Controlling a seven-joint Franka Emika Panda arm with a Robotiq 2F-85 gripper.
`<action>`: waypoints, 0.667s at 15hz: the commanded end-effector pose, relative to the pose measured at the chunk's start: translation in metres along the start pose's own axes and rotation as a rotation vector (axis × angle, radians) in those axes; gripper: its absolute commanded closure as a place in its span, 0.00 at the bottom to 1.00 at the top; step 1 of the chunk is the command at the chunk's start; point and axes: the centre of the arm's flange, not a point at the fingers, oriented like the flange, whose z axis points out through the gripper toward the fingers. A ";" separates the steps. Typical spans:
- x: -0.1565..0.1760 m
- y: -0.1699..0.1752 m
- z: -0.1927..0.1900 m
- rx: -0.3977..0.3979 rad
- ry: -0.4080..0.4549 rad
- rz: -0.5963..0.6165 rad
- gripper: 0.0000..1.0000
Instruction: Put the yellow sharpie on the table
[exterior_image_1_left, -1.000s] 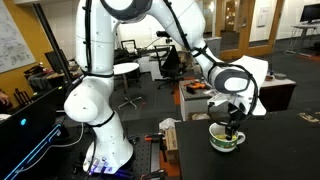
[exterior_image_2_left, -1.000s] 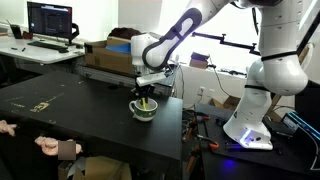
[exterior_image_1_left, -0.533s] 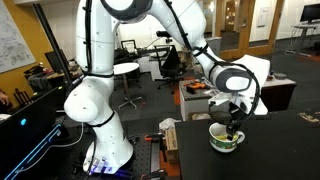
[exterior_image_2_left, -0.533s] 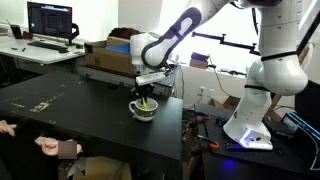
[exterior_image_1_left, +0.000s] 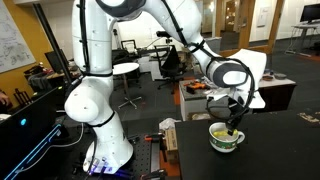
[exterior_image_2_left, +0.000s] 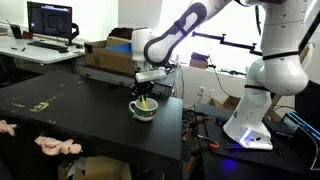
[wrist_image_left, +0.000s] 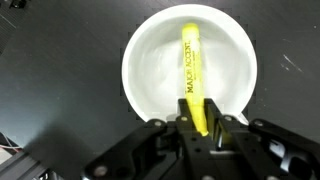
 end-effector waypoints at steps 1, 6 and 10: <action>-0.022 0.016 -0.022 0.045 0.056 0.037 0.95; -0.030 0.028 -0.045 0.113 0.155 0.084 0.95; -0.033 0.042 -0.066 0.160 0.247 0.145 0.95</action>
